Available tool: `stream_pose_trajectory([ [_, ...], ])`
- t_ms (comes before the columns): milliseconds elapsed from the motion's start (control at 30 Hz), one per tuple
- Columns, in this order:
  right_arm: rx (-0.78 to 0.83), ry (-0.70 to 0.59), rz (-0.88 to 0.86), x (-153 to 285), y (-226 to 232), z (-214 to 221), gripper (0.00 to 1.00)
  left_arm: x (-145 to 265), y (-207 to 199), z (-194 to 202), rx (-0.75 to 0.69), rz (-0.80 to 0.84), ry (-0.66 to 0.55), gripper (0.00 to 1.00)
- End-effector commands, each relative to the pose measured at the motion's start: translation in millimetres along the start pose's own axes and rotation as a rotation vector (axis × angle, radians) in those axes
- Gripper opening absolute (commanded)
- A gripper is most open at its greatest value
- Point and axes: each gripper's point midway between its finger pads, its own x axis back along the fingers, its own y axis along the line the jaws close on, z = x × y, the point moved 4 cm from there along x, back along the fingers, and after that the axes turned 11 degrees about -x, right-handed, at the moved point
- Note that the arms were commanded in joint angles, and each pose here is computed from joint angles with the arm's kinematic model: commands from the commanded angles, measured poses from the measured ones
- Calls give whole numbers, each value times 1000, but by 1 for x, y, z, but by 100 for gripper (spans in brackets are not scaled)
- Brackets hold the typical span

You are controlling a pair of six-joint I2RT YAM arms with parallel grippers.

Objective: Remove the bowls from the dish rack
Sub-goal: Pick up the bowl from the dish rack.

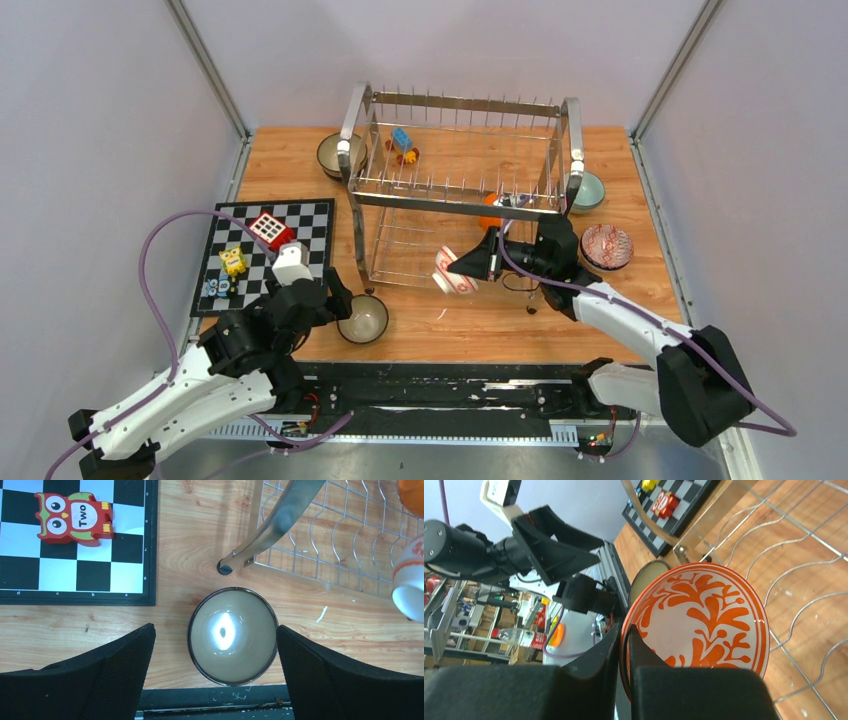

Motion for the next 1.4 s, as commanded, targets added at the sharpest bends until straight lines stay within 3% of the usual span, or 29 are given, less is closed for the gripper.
stream_pose_trajectory([
  [0,229,34,-134,10,42,7,2,4,-2,-11,11,11,-24,92],
  [533,48,166,19,0,15,13,2,6,-5,-14,12,20,-24,92],
  [767,-20,169,-2,1,29,10,2,8,0,-14,14,10,-34,93],
  [900,-62,143,-8,3,40,4,2,7,0,-14,12,9,-36,93],
  [1167,-67,-75,-32,7,43,-10,2,3,-3,-9,18,19,-24,93],
  [1367,-184,-54,-43,2,28,-1,2,3,-4,-10,21,21,-22,93],
])
